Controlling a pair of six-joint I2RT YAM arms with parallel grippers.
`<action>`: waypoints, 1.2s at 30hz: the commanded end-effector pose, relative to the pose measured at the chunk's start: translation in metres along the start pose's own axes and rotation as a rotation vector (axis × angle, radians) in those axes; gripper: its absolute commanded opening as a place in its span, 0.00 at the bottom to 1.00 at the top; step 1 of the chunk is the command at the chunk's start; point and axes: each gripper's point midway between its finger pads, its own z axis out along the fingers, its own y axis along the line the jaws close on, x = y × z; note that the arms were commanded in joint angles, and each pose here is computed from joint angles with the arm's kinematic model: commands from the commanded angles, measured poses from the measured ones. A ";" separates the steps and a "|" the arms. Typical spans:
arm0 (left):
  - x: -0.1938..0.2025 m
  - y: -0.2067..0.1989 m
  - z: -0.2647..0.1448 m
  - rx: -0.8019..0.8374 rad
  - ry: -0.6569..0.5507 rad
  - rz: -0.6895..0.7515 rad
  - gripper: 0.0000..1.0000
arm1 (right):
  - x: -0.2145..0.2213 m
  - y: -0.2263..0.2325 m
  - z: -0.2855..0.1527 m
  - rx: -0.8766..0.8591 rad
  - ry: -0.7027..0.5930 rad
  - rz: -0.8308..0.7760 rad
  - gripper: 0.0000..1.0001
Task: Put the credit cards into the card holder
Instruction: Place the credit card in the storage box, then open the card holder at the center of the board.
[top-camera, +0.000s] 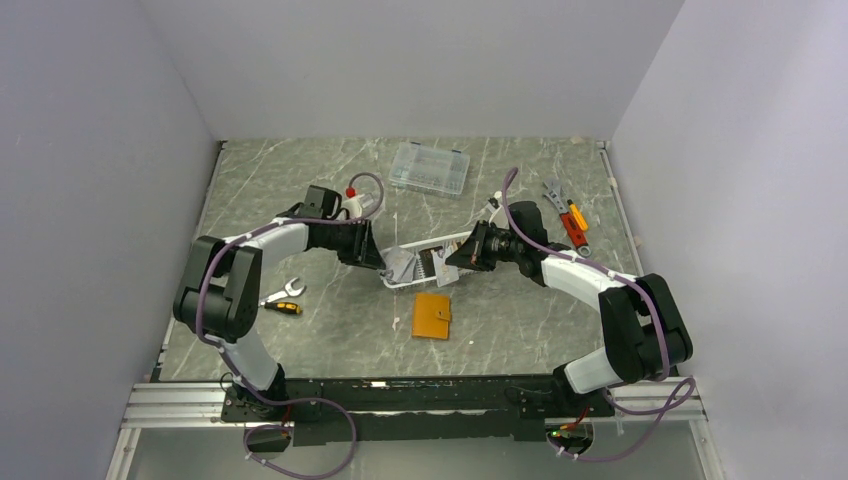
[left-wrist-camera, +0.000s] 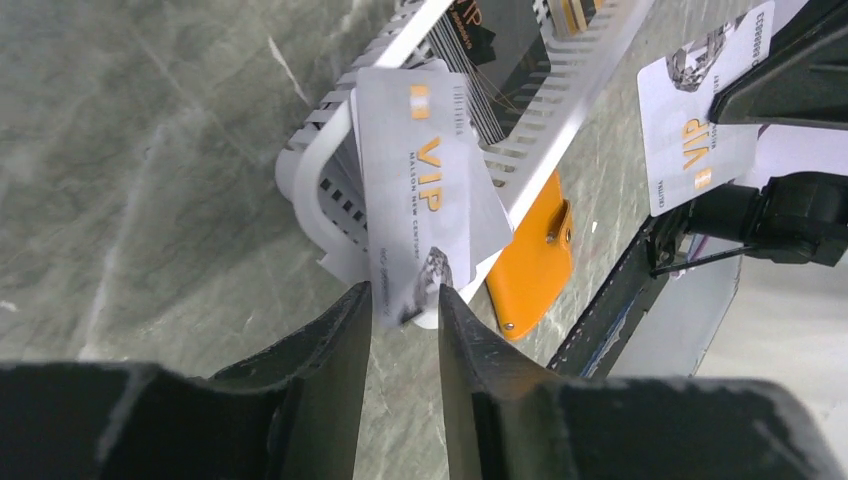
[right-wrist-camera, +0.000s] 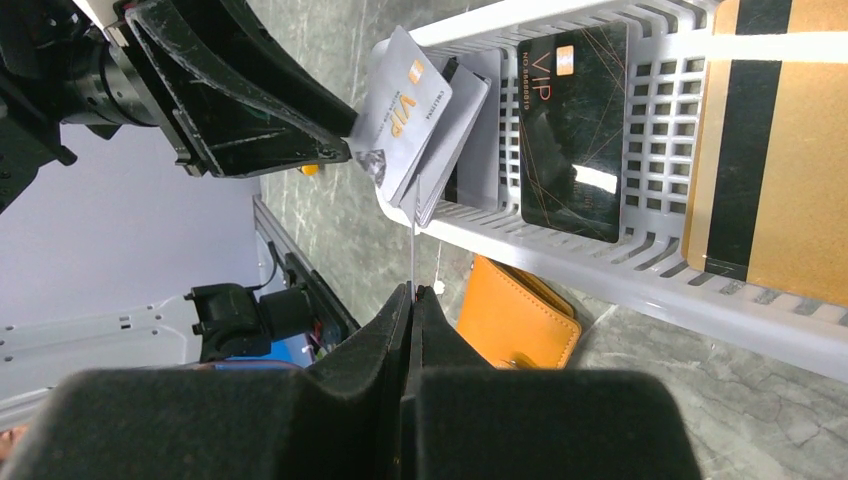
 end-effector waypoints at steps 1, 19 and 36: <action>-0.017 -0.005 -0.016 -0.033 -0.075 0.044 0.40 | -0.008 0.003 0.001 -0.011 -0.028 -0.009 0.00; -0.049 -0.050 -0.050 0.016 -0.149 0.235 0.53 | 0.007 0.006 -0.007 -0.021 0.014 -0.020 0.00; -0.009 -0.107 -0.083 0.017 0.019 0.714 0.52 | 0.092 -0.021 -0.009 0.492 0.074 -0.194 0.00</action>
